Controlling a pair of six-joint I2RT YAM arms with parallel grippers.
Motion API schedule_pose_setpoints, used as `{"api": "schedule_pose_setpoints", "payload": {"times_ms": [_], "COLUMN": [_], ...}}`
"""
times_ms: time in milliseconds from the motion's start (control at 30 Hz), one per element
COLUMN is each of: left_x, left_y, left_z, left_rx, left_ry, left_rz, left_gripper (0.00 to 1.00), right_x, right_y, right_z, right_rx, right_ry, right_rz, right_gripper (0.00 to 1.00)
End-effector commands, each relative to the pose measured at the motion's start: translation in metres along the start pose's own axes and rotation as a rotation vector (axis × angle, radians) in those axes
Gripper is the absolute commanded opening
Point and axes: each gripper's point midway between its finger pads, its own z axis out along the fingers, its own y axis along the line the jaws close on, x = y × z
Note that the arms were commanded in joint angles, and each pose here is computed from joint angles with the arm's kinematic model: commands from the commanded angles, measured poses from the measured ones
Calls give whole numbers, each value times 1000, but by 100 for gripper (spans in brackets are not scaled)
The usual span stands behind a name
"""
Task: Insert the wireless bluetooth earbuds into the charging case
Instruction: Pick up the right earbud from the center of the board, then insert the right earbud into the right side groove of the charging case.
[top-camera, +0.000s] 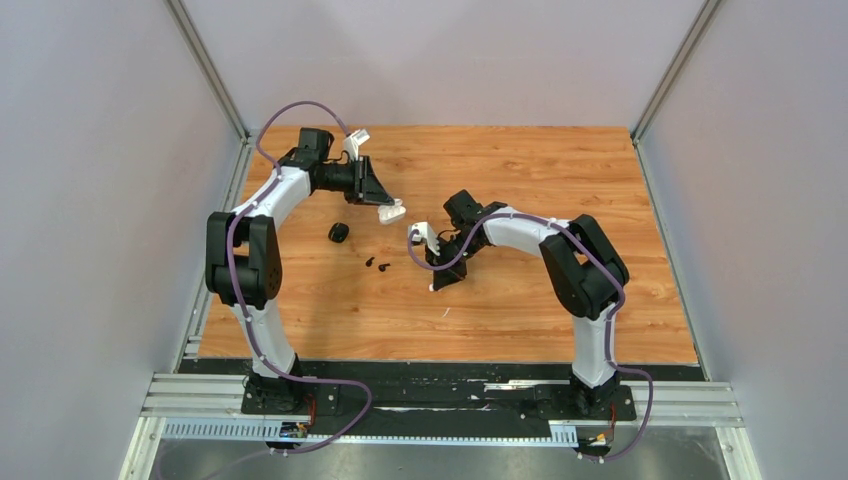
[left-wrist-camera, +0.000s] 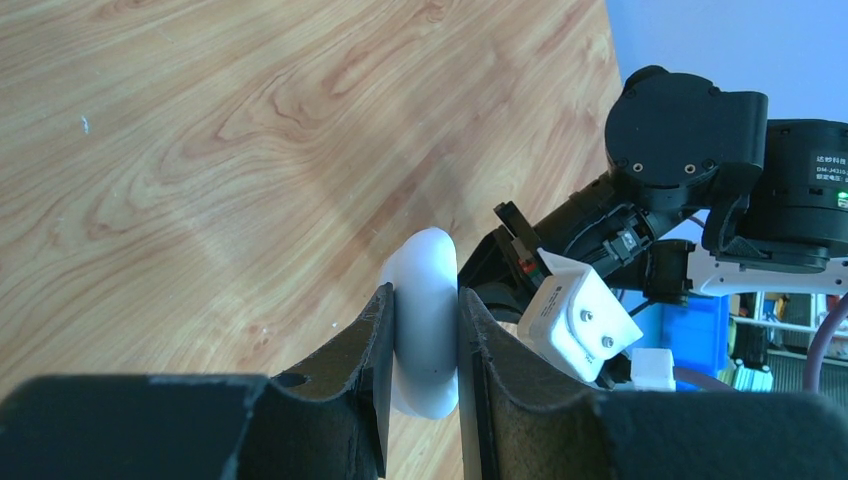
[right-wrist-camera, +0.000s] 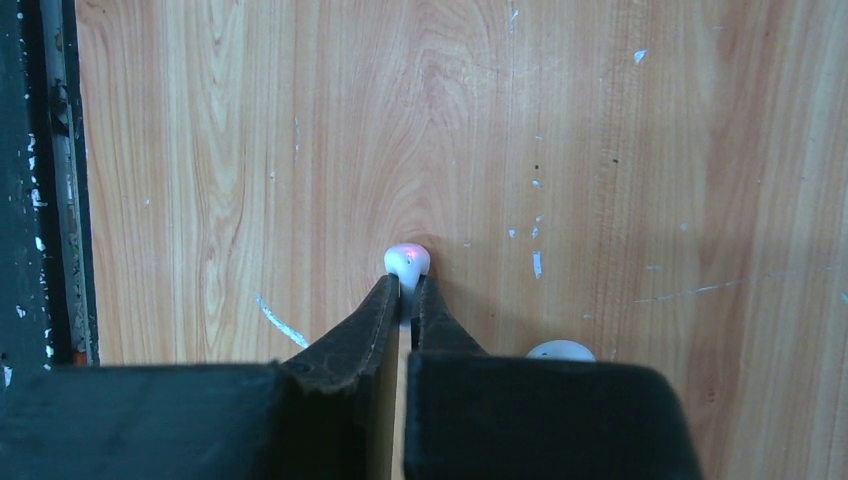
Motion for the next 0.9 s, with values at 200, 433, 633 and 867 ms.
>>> {"api": "schedule_pose_setpoints", "payload": {"times_ms": [200, 433, 633, 867], "left_x": [-4, -1, 6, 3], "left_y": [-16, -22, -47, -77], "left_z": [-8, -4, 17, 38], "left_rx": [34, 48, 130, 250], "left_ry": [-26, 4, 75, 62], "left_rz": [36, 74, 194, 299], "left_gripper": [0, 0, 0, 0], "right_x": [-25, -73, -120, -153], "right_y": [0, -5, -9, -13], "right_z": [-22, -80, -134, -162], "right_rx": [44, 152, 271, 371], "right_ry": [-47, -181, -261, -309], "right_rz": [-51, -206, -397, -527], "right_gripper": [0, 0, 0, 0]}}
